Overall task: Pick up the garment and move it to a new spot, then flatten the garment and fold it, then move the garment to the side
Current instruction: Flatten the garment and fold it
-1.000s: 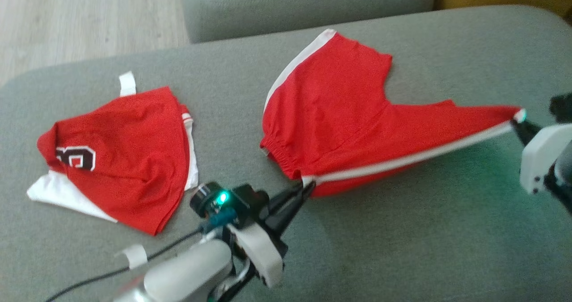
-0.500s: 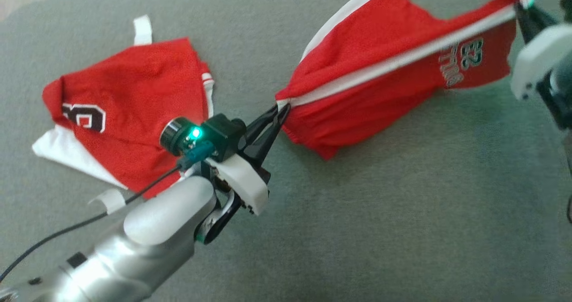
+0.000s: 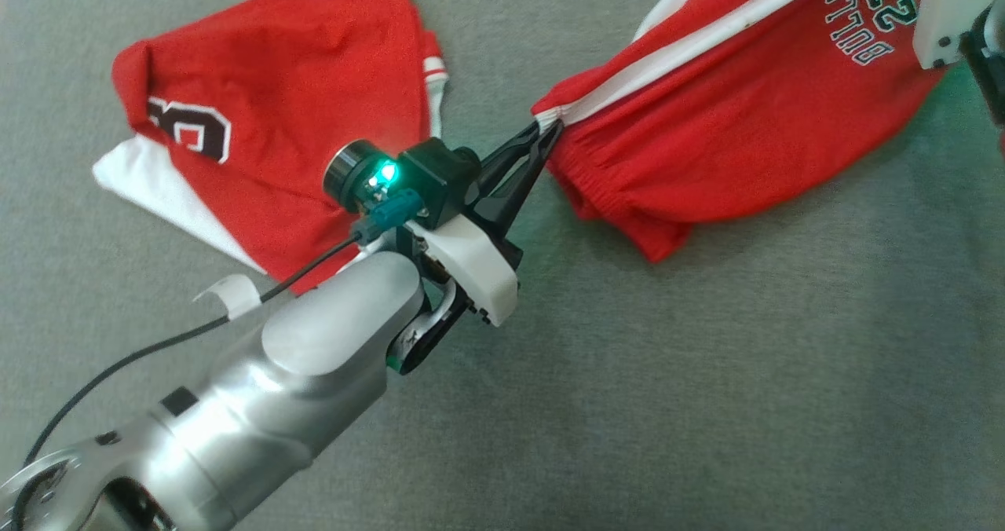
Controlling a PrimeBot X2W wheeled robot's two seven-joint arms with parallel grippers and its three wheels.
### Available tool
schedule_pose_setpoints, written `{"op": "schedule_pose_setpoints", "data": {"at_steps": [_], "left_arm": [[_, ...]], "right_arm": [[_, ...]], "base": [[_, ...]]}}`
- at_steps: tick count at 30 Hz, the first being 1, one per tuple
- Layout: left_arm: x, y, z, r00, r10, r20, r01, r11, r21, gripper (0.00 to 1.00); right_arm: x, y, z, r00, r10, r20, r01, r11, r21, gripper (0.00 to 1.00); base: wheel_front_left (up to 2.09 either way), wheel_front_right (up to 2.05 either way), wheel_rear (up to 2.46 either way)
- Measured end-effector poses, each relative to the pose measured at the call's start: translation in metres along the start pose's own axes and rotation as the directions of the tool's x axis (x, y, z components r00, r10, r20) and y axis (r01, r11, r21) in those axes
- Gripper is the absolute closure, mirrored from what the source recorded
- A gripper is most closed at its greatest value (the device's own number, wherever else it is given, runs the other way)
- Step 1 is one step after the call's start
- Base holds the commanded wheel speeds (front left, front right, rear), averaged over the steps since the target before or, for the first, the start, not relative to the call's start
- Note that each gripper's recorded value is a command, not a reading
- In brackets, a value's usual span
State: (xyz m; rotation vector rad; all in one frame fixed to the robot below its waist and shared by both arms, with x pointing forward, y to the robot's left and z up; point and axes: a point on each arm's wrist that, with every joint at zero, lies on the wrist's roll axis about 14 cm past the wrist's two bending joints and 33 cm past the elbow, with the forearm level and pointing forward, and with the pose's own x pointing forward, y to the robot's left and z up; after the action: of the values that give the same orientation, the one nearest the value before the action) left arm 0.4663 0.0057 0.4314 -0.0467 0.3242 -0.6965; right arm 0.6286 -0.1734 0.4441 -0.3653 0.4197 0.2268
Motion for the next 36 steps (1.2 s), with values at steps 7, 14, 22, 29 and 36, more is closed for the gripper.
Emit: {"op": "schedule_pose_setpoints", "data": {"at_steps": [7,14,22,29,36], "left_arm": [[0.002,0.011,-0.013,1.000,0.024,-0.013,-0.025,0.999,-0.030,1.00],[0.005,0.016,-0.016,0.999,0.028,-0.016,-0.029,0.999,-0.038,0.75],[0.001,0.031,-0.010,0.997,0.080,0.010,-0.080,0.997,-0.011,0.00],[-0.010,0.049,0.022,0.979,0.177,0.102,-0.178,0.984,0.001,0.00],[-0.040,0.071,0.048,0.932,0.312,0.185,-0.313,0.949,-0.024,0.00]], "right_arm": [[0.028,0.024,-0.021,0.998,0.047,-0.044,-0.048,0.999,-0.026,1.00],[0.044,0.028,-0.017,0.999,0.050,-0.020,-0.051,0.999,-0.020,0.00],[0.041,0.017,-0.005,0.999,0.019,0.041,-0.021,0.999,0.044,0.00],[0.014,0.000,0.039,0.971,-0.054,0.231,0.011,0.983,0.182,0.00],[-0.033,0.011,0.048,0.939,-0.076,0.336,-0.018,0.963,0.268,0.00]], "base": [[0.00,0.00,0.00],[0.00,0.00,0.00],[0.00,0.00,0.00],[0.00,0.00,0.00],[0.00,0.00,0.00]]}}
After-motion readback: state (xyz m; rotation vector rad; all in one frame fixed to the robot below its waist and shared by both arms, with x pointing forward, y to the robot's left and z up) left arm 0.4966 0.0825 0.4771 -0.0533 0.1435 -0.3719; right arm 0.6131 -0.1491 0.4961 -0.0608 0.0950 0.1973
